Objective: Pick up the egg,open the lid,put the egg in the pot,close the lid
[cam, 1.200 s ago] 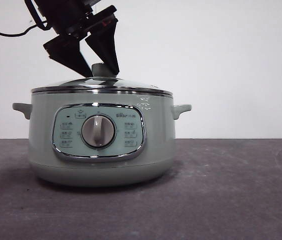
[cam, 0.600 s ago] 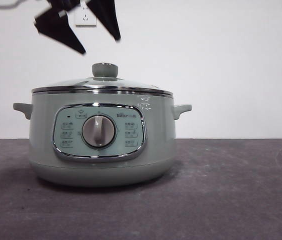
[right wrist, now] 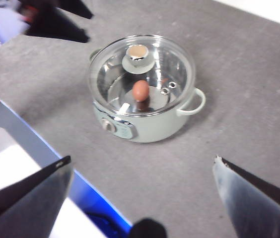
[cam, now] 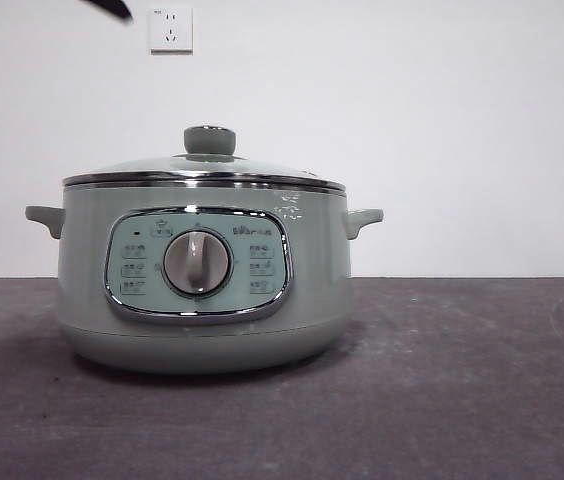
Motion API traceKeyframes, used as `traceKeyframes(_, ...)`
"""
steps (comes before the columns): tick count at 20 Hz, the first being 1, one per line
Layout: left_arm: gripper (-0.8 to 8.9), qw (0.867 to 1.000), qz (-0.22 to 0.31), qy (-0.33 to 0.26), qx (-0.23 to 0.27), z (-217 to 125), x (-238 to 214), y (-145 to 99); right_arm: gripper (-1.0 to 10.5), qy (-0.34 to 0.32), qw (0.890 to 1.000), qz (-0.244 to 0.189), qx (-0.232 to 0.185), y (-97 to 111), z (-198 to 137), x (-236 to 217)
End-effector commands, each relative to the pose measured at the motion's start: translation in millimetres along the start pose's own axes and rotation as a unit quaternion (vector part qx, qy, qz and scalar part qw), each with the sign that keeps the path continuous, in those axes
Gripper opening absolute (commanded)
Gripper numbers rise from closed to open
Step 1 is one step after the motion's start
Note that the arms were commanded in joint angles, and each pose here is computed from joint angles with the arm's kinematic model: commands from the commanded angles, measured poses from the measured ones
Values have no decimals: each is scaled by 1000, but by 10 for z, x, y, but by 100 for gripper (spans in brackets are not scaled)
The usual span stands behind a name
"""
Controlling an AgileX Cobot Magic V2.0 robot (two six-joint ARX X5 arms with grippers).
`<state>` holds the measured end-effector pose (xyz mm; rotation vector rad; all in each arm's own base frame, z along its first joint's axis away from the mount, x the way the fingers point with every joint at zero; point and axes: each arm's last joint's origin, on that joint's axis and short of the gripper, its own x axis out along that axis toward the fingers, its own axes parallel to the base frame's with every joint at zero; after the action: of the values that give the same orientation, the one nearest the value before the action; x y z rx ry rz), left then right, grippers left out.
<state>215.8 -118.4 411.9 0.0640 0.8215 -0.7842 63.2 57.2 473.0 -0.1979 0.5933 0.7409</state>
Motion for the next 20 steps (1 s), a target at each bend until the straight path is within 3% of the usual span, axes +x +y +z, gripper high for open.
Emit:
traceKeyframes(1,523,997,-75,9,-9,-111,-209,-123,467,20,999,40,11,21,11,68)
traceKeyframes(3,415,995,-97,7,-9,-173,-331,-183,404,31,997,69,24,35,38,129)
traceKeyframes(5,218,995,-104,2,-7,-225,-435,-228,237,41,995,87,28,43,65,191)
traceKeyframes(7,-34,994,-109,-4,-2,-273,-528,-267,-3,49,994,93,27,44,88,252)
traceKeyframes(8,0,994,-110,-7,0,-289,-562,-281,-11,53,994,93,25,43,97,276)
traceKeyframes(20,-3,994,-107,-20,6,-364,-708,-333,0,65,993,89,31,37,130,365)
